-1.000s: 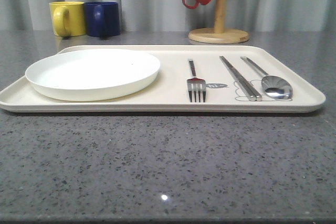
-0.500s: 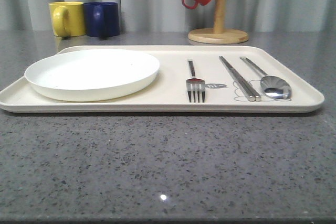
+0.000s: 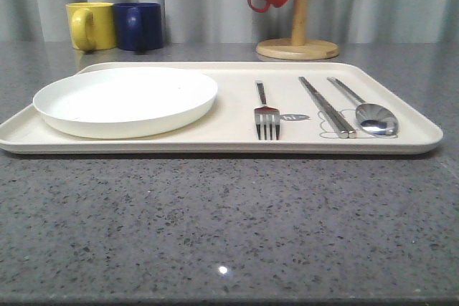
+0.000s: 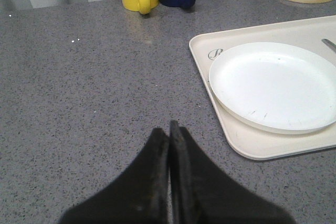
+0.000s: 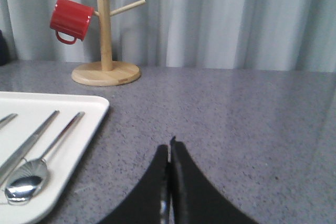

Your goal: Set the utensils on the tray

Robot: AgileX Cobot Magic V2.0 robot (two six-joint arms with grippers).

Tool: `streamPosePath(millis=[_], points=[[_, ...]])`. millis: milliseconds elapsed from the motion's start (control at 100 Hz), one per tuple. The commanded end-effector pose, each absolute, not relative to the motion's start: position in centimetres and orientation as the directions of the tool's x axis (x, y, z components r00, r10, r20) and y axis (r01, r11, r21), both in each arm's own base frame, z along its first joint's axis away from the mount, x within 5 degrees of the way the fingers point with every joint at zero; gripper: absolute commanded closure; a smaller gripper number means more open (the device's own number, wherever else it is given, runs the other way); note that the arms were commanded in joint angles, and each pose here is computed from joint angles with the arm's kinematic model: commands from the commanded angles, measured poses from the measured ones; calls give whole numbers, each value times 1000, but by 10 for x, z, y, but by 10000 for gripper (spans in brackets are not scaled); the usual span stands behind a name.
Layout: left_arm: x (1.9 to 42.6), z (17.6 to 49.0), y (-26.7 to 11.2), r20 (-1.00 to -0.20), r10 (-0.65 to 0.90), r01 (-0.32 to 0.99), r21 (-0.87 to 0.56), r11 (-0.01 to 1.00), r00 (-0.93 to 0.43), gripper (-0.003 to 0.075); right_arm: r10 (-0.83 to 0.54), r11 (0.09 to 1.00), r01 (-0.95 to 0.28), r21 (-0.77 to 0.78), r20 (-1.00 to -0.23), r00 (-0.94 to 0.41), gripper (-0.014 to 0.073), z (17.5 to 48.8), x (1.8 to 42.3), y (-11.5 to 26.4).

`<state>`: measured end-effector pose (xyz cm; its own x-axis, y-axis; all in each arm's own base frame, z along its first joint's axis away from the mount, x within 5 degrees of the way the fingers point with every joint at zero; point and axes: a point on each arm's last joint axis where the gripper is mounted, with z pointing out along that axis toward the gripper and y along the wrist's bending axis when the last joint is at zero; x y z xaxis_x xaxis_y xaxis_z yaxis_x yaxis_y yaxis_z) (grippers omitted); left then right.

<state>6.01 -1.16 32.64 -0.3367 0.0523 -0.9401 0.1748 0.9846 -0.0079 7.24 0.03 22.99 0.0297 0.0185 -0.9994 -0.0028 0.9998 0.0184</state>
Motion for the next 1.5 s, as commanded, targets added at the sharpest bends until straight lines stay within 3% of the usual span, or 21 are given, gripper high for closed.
streamPosePath(millis=[0,160,1349,1489], points=[[61,341,-12,-968,24,180,-22,983,-251,739,5,1000,17,7,-993,122,656,231,67,-1],[61,341,-12,-968,24,180,-22,983,-251,739,51,998,37,54,-995,85,656,206,58,-2],[64,336,-12,-966,32,169,-12,986,-257,739,50,998,43,54,-995,85,656,205,55,-3],[65,325,-6,-991,61,101,50,994,-116,739,50,998,43,54,-995,85,656,205,55,-3]])
